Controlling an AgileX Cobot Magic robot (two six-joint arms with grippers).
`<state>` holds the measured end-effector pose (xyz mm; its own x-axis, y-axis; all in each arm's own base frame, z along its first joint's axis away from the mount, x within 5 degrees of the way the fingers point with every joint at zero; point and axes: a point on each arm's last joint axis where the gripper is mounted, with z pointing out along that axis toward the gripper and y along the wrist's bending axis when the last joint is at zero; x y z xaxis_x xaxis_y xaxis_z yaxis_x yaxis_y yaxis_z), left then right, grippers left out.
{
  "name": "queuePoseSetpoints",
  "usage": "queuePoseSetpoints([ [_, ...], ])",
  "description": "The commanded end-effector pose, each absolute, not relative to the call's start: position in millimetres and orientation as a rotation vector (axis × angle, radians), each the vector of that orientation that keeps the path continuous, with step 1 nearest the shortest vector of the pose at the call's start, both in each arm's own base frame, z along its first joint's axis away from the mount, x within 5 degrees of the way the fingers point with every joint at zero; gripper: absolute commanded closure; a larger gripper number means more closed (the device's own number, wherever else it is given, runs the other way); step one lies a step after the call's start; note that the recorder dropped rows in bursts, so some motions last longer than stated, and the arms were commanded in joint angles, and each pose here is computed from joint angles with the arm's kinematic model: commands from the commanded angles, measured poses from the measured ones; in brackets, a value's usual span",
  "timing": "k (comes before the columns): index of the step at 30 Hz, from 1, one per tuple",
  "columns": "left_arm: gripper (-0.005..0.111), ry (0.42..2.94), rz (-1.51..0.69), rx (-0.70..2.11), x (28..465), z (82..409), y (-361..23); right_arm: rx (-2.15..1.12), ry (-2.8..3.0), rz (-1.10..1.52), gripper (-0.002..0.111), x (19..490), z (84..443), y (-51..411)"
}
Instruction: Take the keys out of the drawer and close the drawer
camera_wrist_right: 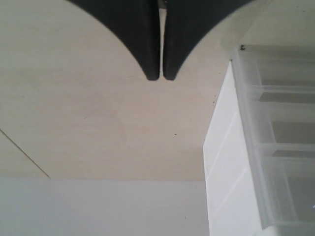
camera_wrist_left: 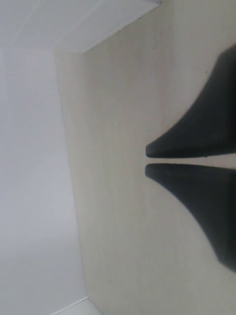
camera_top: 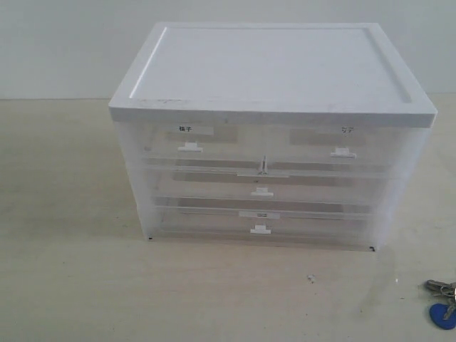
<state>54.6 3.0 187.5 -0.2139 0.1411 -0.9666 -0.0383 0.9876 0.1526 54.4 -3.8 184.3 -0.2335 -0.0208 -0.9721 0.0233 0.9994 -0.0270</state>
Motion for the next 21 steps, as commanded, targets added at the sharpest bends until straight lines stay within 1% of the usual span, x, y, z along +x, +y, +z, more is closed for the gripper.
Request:
queuePoseSetpoints([
  [1,0.102,1.78,0.156,0.062,54.4,186.5,3.1,-0.021,1.802,-0.066,0.108,54.0,184.4,-4.0],
  [21,0.102,1.78,0.156,0.062,54.4,186.5,3.1,-0.011,1.802,-0.057,0.108,54.0,184.4,-4.0],
])
